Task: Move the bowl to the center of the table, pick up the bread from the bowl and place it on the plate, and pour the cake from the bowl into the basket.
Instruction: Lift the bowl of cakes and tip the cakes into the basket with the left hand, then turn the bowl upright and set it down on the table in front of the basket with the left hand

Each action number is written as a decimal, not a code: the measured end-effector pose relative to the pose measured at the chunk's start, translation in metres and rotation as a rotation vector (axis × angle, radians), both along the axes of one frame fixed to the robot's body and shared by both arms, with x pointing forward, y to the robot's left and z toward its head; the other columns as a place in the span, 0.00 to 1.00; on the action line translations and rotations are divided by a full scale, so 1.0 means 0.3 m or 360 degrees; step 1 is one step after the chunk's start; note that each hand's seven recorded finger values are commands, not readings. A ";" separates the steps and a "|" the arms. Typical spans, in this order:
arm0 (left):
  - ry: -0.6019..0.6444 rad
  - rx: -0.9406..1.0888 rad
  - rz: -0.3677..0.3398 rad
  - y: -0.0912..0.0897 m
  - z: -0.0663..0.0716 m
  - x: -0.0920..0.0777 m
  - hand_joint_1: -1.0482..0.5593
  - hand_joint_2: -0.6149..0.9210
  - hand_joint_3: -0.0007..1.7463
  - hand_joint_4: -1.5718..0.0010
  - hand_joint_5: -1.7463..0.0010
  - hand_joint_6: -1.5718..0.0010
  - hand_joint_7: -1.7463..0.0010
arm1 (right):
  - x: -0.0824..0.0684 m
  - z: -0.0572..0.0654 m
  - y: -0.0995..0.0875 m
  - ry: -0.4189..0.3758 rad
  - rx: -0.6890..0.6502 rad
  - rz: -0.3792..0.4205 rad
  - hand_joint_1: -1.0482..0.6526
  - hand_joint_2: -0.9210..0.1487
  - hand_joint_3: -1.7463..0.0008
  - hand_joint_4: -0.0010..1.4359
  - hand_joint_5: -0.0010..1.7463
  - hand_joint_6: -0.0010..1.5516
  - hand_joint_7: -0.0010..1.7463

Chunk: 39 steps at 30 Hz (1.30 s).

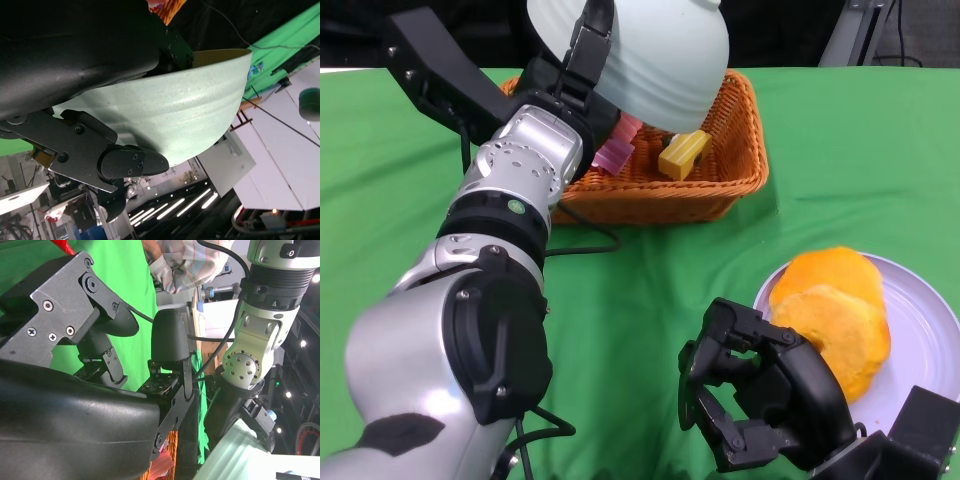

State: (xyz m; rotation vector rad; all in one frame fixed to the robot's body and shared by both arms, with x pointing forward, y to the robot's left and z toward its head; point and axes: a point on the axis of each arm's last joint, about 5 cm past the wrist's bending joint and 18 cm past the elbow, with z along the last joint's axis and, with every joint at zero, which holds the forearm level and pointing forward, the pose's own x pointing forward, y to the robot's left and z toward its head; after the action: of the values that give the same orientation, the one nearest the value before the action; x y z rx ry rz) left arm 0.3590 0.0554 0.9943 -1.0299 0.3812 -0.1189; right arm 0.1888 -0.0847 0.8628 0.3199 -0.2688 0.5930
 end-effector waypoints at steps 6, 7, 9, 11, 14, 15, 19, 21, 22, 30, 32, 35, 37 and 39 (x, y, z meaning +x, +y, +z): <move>0.0043 0.0021 0.0024 0.000 0.001 0.000 0.53 1.00 0.35 0.51 0.00 0.67 0.00 | 0.000 -0.001 0.000 0.0003 0.0000 -0.0001 0.60 0.49 0.21 0.52 1.00 0.42 0.88; 0.0043 0.0022 0.0024 0.000 0.001 0.000 0.53 1.00 0.35 0.50 0.00 0.66 0.00 | 0.000 -0.001 0.000 0.0003 0.0000 -0.0001 0.60 0.49 0.21 0.52 1.00 0.42 0.88; 0.0043 0.0022 0.0025 0.000 0.001 0.000 0.51 1.00 0.31 0.51 0.00 0.68 0.02 | 0.000 -0.001 0.000 0.0003 0.0000 -0.0001 0.60 0.49 0.21 0.52 1.00 0.42 0.88; 0.0048 0.0025 0.0028 0.000 0.002 0.001 0.50 1.00 0.29 0.52 0.00 0.69 0.04 | 0.000 -0.001 -0.001 0.0004 0.0000 -0.0001 0.61 0.48 0.22 0.52 1.00 0.42 0.88; 0.0034 0.0039 0.0024 -0.001 0.004 0.001 0.50 1.00 0.27 0.54 0.00 0.69 0.07 | -0.001 -0.003 -0.001 0.0008 -0.0001 0.0000 0.60 0.48 0.22 0.52 1.00 0.42 0.88; 0.0016 0.0053 0.0016 -0.002 0.005 0.001 0.49 1.00 0.26 0.54 0.00 0.69 0.07 | -0.001 -0.004 -0.001 0.0007 -0.0001 -0.0001 0.60 0.48 0.22 0.53 1.00 0.42 0.88; -0.0181 0.0116 -0.0062 -0.004 0.015 0.003 0.56 0.99 0.26 0.53 0.00 0.68 0.02 | -0.001 -0.008 -0.002 0.0008 -0.0002 -0.0005 0.60 0.48 0.22 0.53 1.00 0.42 0.88; -0.0363 0.0178 -0.0100 -0.001 0.027 0.006 0.58 0.86 0.48 0.51 0.00 0.62 0.02 | -0.001 -0.008 -0.002 0.0008 -0.0001 -0.0006 0.60 0.49 0.22 0.53 1.00 0.42 0.88; -0.0455 0.0216 -0.0116 0.002 0.035 0.008 0.59 0.80 0.58 0.50 0.00 0.60 0.03 | -0.001 -0.008 -0.002 0.0008 -0.0001 -0.0007 0.60 0.49 0.22 0.53 1.00 0.42 0.88; -0.0917 0.0450 -0.0196 0.041 0.069 0.019 0.59 0.69 0.73 0.50 0.00 0.49 0.14 | 0.000 -0.008 -0.002 0.0009 -0.0001 -0.0010 0.59 0.48 0.22 0.53 1.00 0.42 0.88; -0.1033 0.0529 -0.0214 0.055 0.080 0.021 0.58 0.69 0.72 0.50 0.00 0.48 0.16 | 0.000 -0.007 -0.002 0.0009 0.0001 -0.0012 0.58 0.48 0.23 0.54 1.00 0.42 0.88; -0.1217 0.0649 -0.0229 0.080 0.095 0.023 0.56 0.71 0.68 0.49 0.00 0.51 0.12 | 0.001 -0.006 0.001 0.0014 0.0011 -0.0014 0.59 0.47 0.23 0.54 1.00 0.43 0.88; -0.1356 0.0749 -0.0237 0.099 0.097 0.021 0.53 0.72 0.66 0.50 0.00 0.56 0.07 | 0.001 -0.007 0.002 0.0020 0.0014 -0.0014 0.59 0.47 0.23 0.54 1.00 0.42 0.88; -0.1496 0.0908 -0.0233 0.120 0.098 0.017 0.49 0.72 0.64 0.50 0.00 0.59 0.05 | 0.002 -0.006 0.002 0.0023 0.0015 -0.0018 0.59 0.47 0.23 0.54 1.00 0.42 0.88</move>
State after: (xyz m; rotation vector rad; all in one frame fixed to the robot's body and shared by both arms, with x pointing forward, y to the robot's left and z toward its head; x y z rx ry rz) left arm 0.3642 0.0914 1.0236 -0.3016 -0.3614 -0.5656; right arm 0.1893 -0.0841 0.8608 0.3317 -0.2598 0.5779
